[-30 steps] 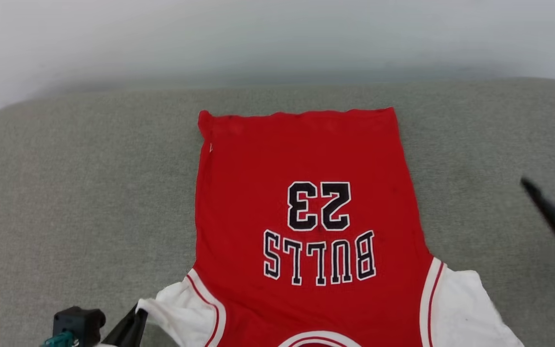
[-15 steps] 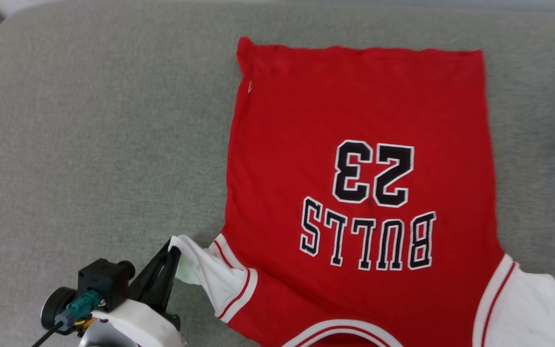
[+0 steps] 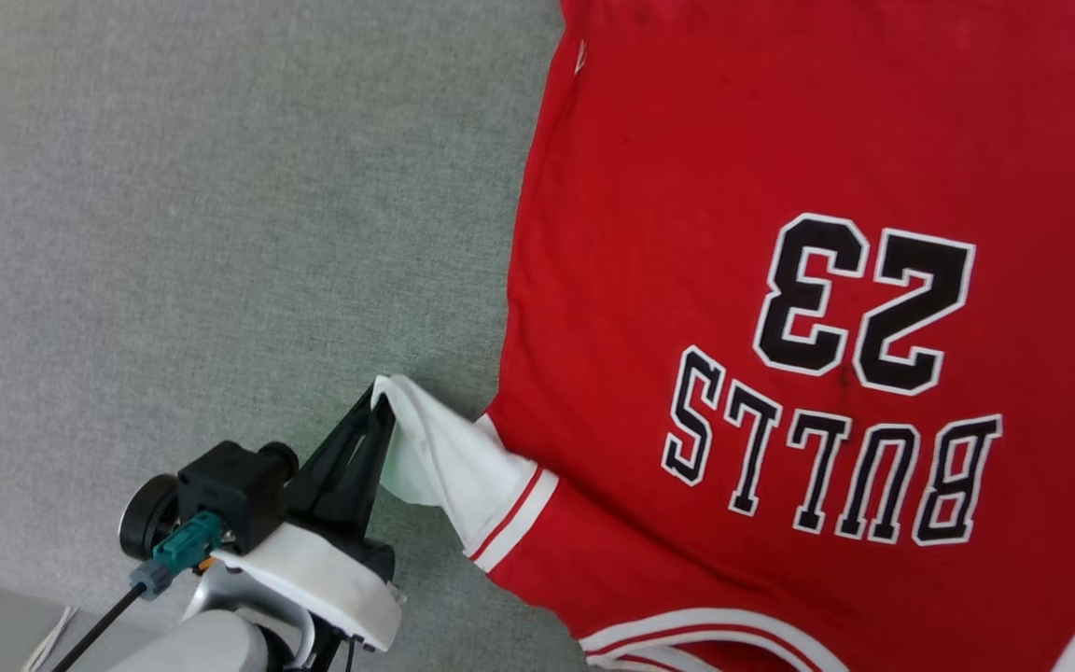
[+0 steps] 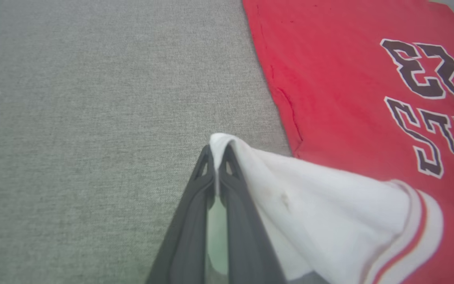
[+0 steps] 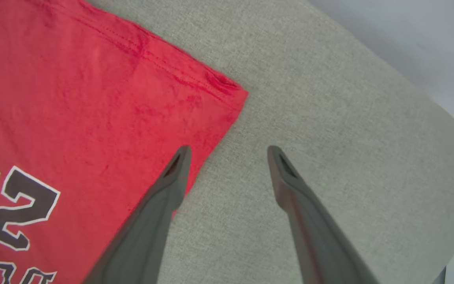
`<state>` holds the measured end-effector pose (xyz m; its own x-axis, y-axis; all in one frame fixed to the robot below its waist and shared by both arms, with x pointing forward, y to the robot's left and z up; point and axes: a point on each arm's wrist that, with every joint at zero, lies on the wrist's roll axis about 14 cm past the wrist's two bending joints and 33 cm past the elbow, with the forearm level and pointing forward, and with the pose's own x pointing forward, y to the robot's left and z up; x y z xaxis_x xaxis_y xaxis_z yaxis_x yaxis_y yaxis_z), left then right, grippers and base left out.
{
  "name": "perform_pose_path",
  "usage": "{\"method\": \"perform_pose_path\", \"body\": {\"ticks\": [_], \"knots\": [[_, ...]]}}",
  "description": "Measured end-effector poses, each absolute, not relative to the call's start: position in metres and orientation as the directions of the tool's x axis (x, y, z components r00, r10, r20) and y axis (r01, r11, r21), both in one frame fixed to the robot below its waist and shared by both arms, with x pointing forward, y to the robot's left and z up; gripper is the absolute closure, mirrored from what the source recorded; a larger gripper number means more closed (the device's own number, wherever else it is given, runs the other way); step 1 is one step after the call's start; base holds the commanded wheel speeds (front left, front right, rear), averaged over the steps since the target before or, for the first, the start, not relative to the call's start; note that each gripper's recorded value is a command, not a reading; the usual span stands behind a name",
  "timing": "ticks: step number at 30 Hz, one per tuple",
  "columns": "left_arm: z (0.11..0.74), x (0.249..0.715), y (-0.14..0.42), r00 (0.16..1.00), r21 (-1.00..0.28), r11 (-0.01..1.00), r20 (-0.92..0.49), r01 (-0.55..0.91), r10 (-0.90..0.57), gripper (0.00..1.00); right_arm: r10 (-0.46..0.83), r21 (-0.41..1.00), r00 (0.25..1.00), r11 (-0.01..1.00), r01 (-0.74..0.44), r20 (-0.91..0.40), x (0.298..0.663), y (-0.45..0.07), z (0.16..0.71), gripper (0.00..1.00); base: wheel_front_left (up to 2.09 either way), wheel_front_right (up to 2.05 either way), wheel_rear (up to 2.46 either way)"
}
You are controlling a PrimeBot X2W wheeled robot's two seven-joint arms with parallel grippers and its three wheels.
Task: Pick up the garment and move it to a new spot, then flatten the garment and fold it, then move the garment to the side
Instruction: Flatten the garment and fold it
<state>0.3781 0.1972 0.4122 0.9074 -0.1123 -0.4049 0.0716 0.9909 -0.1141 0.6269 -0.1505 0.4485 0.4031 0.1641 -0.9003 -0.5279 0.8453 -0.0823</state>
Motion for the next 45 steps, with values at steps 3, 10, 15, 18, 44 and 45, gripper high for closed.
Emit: {"method": "perform_pose_path", "body": {"ticks": [3,10,15,18,44,45], "knots": [[0.406,0.383,0.199,0.907,-0.115,0.992,-0.409,0.058,-0.101,1.0,0.147,-0.061,0.334,0.839,-0.541,-0.931,0.629,-0.141,0.418,0.0,0.0,0.0,0.0],[0.399,0.389,0.205,0.908,-0.103,0.994,-0.413,0.034,-0.074,1.0,0.127,-0.009,0.196,0.818,-0.575,-0.972,0.615,-0.131,0.358,0.0,0.0,0.0,0.0],[0.401,0.39,0.208,0.913,-0.086,0.996,-0.402,0.035,-0.067,1.0,0.152,0.004,0.212,0.821,-0.571,-0.965,0.614,-0.13,0.356,1.0,0.0,0.0,0.0],[0.404,0.389,0.21,0.918,-0.084,0.996,-0.391,0.031,-0.061,1.0,0.161,-0.014,0.248,0.813,-0.582,-0.955,0.614,-0.127,0.364,1.0,0.0,0.0,0.0],[0.46,0.345,0.201,0.957,-0.091,0.994,-0.278,0.055,-0.078,1.0,0.216,-0.124,0.47,0.796,-0.592,-0.856,0.478,-0.217,0.491,1.0,0.0,0.0,0.0],[0.461,0.345,0.199,0.958,-0.093,0.994,-0.274,0.061,-0.084,1.0,0.211,-0.11,0.45,0.802,-0.587,-0.868,0.465,-0.224,0.485,1.0,0.0,0.0,0.0]]}}
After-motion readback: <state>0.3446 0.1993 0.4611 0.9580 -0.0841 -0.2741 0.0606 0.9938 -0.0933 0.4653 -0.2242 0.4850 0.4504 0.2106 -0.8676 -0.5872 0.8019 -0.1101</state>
